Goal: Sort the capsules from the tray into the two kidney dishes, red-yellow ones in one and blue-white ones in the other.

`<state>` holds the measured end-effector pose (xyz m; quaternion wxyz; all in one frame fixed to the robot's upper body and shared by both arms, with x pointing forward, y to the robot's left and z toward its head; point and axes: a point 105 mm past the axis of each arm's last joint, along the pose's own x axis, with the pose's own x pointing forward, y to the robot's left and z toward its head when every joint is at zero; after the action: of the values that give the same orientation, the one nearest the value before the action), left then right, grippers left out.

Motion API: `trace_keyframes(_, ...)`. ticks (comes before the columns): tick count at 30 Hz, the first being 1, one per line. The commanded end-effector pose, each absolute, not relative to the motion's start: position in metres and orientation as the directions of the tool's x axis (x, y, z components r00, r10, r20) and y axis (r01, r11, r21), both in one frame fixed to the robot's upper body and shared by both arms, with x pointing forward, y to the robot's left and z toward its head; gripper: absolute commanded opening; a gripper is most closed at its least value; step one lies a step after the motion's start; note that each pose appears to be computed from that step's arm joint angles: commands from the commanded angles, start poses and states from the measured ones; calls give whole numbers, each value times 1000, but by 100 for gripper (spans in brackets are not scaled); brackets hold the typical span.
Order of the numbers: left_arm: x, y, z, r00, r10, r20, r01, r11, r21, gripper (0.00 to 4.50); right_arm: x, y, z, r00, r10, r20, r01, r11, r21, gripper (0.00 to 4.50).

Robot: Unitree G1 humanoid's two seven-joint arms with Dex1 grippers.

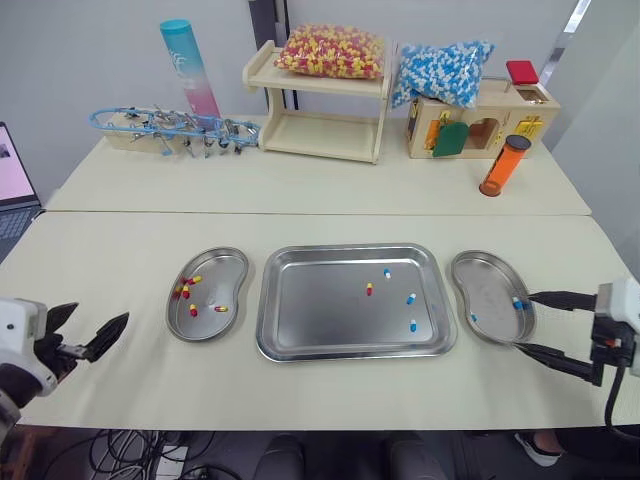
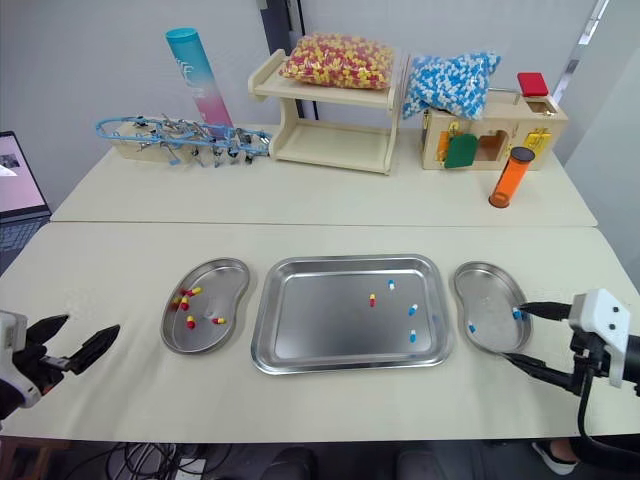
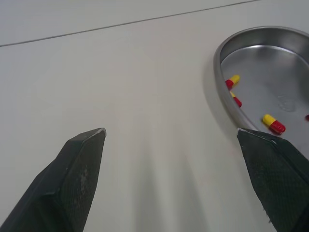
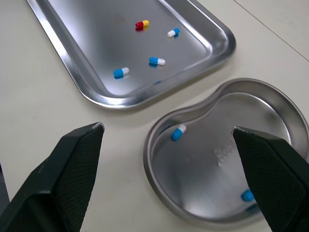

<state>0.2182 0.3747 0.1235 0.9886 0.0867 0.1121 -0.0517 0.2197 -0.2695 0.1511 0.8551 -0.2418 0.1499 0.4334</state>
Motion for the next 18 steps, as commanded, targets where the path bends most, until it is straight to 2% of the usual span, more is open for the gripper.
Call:
trace_keyframes(1,205,388,136,977,-36,-212,82,973,215,449,217,-286,158,596,631,-496,-802,480,-354,450)
trace_keyframes(8,186,386,130,974,-3,-225,49,978,202,449,222,-305,153,605,602,-520,-795,491,-356,450)
trace_keyframes(18,180,381,140,976,-7,-217,59,970,234,449,234,-304,150,589,617,-521,-807,475,-350,450)
